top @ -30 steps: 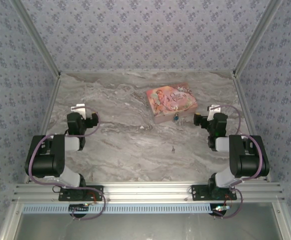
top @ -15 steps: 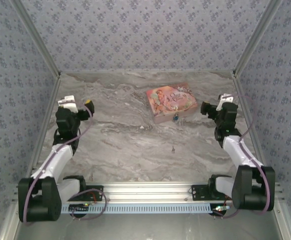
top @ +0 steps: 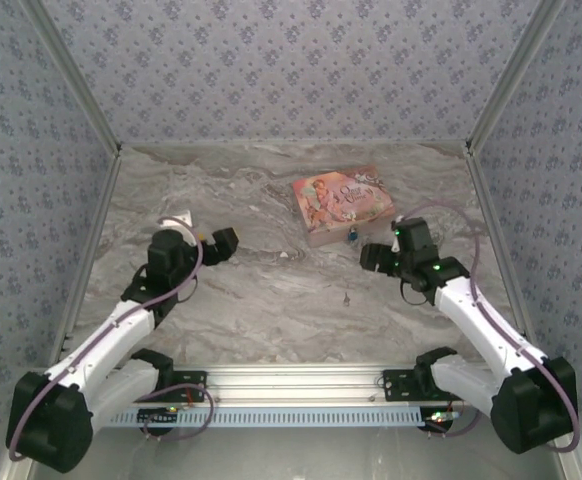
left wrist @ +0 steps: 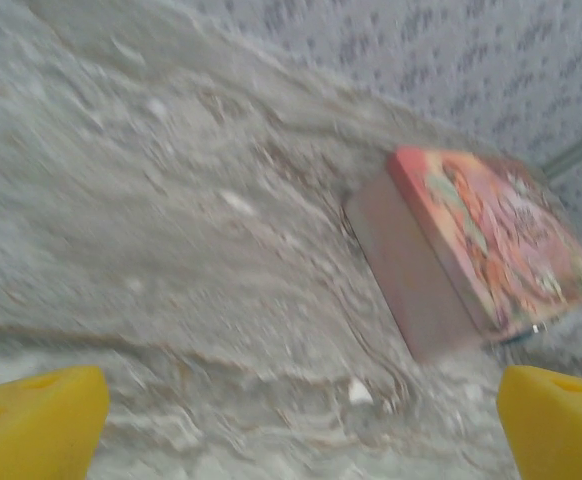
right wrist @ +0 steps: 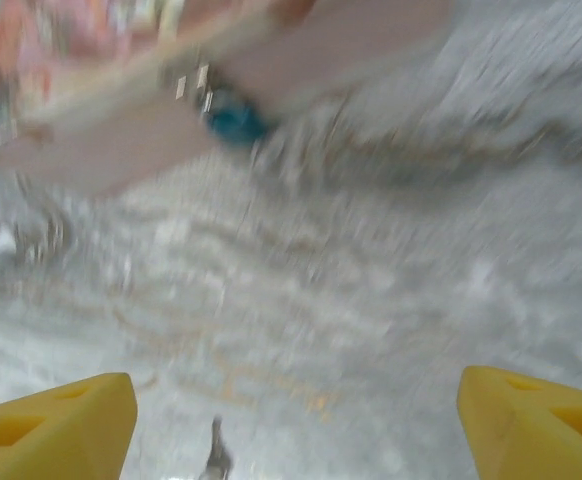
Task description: Unlock the padlock with the key
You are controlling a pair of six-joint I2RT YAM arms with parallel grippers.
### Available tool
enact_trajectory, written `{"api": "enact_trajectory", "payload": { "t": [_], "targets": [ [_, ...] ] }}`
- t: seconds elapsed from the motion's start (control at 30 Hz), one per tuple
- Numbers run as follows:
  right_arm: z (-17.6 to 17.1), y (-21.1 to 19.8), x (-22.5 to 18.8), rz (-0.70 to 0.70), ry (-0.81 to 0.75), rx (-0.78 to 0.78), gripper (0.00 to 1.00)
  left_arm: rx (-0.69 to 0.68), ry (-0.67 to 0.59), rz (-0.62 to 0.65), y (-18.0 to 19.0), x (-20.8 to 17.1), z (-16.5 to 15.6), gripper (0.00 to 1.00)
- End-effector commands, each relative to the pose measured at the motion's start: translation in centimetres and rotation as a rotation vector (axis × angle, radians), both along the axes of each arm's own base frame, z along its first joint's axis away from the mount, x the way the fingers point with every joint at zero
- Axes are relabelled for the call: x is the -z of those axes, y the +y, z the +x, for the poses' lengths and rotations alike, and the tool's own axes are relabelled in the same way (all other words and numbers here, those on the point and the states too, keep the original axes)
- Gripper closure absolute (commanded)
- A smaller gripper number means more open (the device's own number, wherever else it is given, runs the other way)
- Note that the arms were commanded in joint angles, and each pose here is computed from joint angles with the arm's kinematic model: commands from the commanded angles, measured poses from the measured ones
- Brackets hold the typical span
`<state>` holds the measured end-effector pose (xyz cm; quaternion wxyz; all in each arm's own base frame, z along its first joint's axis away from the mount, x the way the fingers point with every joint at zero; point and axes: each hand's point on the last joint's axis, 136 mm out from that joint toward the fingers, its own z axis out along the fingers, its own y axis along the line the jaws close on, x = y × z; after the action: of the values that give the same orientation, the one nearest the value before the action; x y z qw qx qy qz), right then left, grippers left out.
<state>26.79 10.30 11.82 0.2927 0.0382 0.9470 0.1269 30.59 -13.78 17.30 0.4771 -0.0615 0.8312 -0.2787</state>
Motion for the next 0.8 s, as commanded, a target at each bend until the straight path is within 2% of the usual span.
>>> {"api": "enact_trajectory", "payload": {
  "t": [0.0, 0.13, 0.3, 0.5, 0.77],
  "targets": [
    [-3.3, 1.6, 2.6, -0.028, 0.195, -0.028, 0.18, -0.011, -0.015, -0.062, -1.5, -0.6, 0.8, 0.0],
    [-4.2, 4.0, 4.5, -0.108, 0.276, -0.114, 0.23, 0.036, 0.014, -0.054, -3.6, 0.0, 1.5, 0.01],
    [-4.7, 6.0, 6.8, -0.108, 0.357, -0.148, 0.34, 0.064, 0.023, -0.058, -5.2, 0.4, 1.7, 0.01],
    [-5.3, 6.3, 8.1, -0.207, 0.399, -0.168, 0.43, 0.057, 0.038, -0.037, -5.1, 1.0, 1.5, 0.01],
    [-5.3, 7.1, 9.2, -0.261, 0.417, -0.187, 0.51, 0.051, 0.041, -0.031, -5.0, 1.0, 1.5, 0.01]
  ]
}}
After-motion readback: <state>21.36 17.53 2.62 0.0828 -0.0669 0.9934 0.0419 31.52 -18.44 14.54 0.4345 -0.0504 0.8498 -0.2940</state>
